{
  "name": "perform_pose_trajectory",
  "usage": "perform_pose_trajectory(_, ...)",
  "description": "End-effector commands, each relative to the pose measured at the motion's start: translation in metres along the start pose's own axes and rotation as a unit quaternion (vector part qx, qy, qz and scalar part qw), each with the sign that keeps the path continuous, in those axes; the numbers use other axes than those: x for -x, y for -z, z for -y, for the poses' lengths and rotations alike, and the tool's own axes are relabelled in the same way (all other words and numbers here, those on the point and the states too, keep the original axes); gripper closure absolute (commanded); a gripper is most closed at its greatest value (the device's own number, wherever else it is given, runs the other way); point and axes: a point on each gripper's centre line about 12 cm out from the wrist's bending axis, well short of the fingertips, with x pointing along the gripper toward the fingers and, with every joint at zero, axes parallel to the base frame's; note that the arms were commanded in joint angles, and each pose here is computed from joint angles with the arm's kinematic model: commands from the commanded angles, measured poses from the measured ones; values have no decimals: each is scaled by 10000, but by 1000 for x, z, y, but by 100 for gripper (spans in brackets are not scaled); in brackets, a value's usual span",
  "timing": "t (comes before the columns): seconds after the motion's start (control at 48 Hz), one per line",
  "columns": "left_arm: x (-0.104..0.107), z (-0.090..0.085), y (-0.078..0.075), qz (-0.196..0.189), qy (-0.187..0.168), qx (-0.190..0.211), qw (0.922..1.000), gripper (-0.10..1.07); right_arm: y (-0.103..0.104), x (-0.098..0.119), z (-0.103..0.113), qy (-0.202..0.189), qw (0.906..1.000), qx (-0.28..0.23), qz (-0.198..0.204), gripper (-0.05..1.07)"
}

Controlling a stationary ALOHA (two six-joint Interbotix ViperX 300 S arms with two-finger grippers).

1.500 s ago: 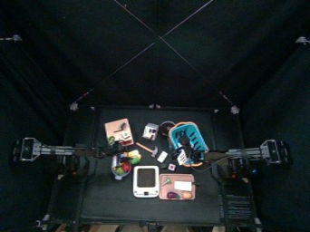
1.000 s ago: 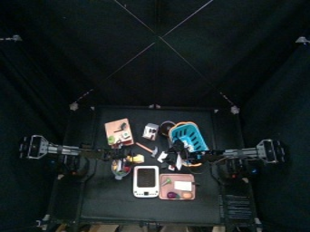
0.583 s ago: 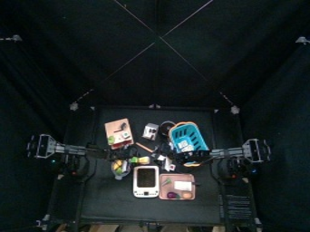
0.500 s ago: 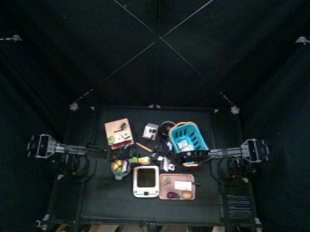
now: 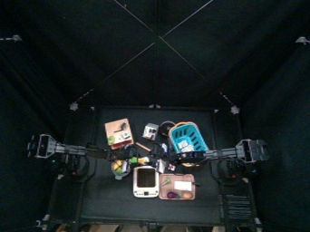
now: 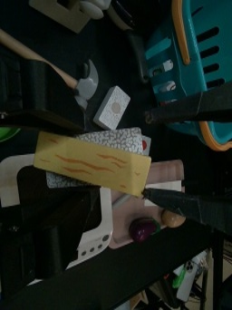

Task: Deconstruct egg sushi

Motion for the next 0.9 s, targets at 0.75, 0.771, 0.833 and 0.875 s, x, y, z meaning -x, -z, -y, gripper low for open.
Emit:
perform_pose_trajectory(0.75,-1,0,-8,139,22,-22,9999,28,-11,-17,2,49,10000,42,76,17)
perform_pose_trajectory(0.771,-1,0,-8,139,22,-22,9999,28,-10,-18,2,50,10000,42,68,17)
perform_pose_trajectory(0.833,-1,0,-8,139,22,-30,9999,28,-11,-19,2,50,10000,42,68,18)
perform_pose_trajectory(0.875,-1,0,-8,139,22,-30,9999,28,-11,-19,2,57,10000,35,66,18)
